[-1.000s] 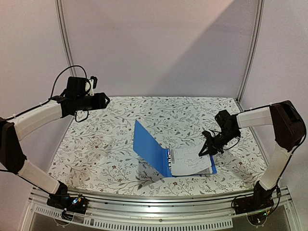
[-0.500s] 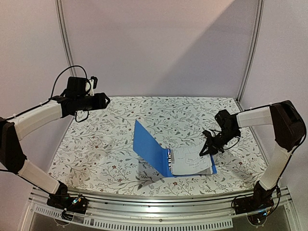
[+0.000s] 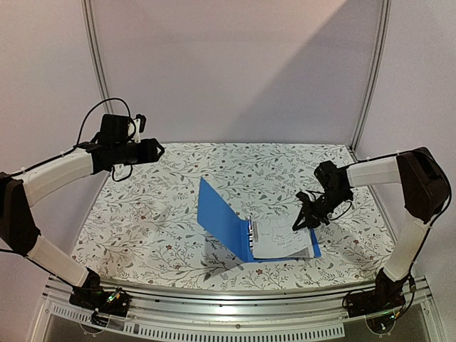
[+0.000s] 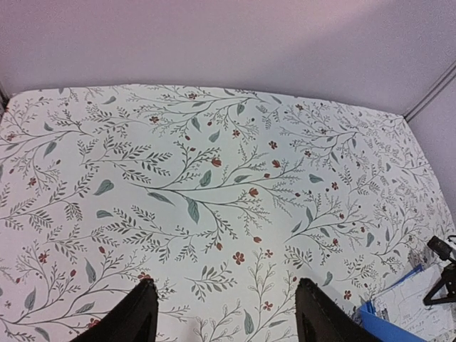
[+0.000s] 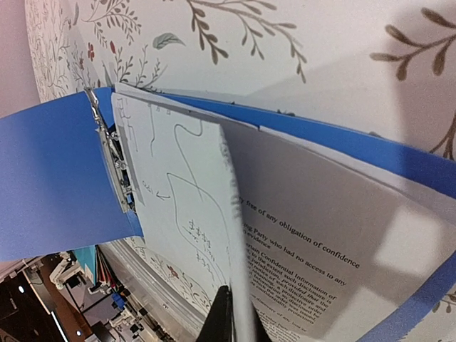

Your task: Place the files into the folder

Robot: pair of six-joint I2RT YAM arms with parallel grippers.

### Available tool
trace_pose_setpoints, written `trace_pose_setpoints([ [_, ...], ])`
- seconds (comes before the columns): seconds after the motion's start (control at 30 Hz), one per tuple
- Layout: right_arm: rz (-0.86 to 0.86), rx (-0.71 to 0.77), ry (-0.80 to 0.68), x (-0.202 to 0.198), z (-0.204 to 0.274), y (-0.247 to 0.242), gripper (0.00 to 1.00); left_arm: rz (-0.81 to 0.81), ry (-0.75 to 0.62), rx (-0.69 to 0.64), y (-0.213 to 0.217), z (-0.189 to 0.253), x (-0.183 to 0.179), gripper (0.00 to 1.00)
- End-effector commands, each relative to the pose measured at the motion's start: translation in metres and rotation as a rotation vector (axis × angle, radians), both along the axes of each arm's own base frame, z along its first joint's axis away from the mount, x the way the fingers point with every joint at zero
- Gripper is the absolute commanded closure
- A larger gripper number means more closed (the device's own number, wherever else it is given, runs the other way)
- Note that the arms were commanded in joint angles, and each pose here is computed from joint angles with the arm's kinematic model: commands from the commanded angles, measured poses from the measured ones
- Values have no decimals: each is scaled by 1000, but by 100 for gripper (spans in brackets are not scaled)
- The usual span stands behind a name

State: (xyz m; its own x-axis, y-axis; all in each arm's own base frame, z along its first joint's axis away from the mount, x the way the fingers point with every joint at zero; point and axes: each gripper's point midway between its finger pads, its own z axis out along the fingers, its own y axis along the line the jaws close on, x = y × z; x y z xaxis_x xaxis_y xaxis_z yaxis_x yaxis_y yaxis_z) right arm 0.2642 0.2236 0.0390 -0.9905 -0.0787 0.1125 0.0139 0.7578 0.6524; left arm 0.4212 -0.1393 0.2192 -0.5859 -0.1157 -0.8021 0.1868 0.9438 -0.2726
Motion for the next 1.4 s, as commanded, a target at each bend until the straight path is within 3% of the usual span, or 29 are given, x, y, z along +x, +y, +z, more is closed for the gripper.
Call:
trace_pose_setpoints([
  [0.0,16,-21,13,-3,-2,-1,93,4,7,-8,3,-4,3,34],
  [0.17,17,-81,-2,-2,0,-9,84,2,5,-13,3,-3,3,34],
  [0.43,12,-216,-19,0,5,-28,61,1,4,-17,3,-1,3,34],
  [0.8,-2,-478,-155,17,26,-72,47,7,-20,-13,4,6,3,34],
  [0.93,-10,-376,-253,35,43,-50,46,-2,-54,-24,-1,26,6,36],
  [1.07,21,-251,-382,47,59,-12,47,-71,-162,50,-54,91,-6,35],
  [1.2,17,-126,-458,56,68,14,50,-198,-197,36,-126,130,-32,37],
  [1.37,-19,-3,-458,56,65,30,57,-375,-108,32,-222,109,-55,37],
])
